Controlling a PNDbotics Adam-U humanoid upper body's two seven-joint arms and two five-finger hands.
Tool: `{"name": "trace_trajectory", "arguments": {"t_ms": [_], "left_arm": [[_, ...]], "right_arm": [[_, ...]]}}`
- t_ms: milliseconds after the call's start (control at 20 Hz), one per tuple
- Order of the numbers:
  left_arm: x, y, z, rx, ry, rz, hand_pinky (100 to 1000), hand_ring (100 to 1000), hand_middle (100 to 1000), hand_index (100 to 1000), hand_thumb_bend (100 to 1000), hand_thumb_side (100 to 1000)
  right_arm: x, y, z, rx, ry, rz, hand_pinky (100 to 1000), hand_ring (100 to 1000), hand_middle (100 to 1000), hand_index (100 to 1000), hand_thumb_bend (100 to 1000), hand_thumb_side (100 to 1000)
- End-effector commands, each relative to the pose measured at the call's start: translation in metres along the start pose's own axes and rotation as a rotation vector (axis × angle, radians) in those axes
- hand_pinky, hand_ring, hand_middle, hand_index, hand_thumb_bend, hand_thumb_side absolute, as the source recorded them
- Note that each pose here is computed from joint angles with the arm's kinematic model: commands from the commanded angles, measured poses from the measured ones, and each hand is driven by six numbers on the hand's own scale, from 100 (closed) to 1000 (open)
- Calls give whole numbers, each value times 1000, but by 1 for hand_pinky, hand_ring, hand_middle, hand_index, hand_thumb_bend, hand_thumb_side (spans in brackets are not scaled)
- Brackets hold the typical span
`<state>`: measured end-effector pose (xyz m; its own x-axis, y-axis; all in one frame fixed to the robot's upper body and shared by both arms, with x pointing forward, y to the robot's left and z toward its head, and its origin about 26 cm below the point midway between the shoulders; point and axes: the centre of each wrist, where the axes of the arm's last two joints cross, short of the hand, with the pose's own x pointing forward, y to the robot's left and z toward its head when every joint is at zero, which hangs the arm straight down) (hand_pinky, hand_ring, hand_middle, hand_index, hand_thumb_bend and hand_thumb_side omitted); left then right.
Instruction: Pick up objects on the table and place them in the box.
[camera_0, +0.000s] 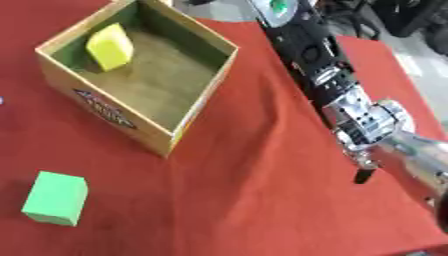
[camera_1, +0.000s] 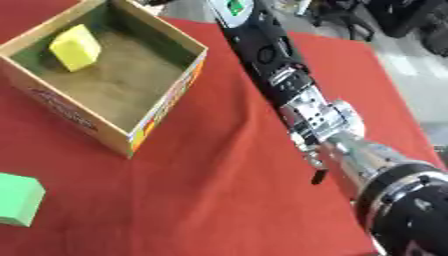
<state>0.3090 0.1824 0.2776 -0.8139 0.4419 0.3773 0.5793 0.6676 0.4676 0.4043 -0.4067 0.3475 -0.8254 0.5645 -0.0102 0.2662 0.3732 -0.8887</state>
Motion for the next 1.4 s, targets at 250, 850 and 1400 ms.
{"name": "trace_trajectory", "arguments": {"t_ms": [250,850,1400], "left_arm": [[7,6,9,6,26,-44,859,864,780,835,100,566],[15,20,36,11,89,-199,857,865,783,837,100,572],[50,58,62,-122,141,-507,855,874,794,848,100,672]], "right_arm": [[11,-28,30,29,-157,93,950,1000,619,798,100,308],[35,-21,80,-120,-158,-11,978,1000,600,777,100,453],[74,19,101,-376,-200,-206,974,1000,594,770,100,470]]}}
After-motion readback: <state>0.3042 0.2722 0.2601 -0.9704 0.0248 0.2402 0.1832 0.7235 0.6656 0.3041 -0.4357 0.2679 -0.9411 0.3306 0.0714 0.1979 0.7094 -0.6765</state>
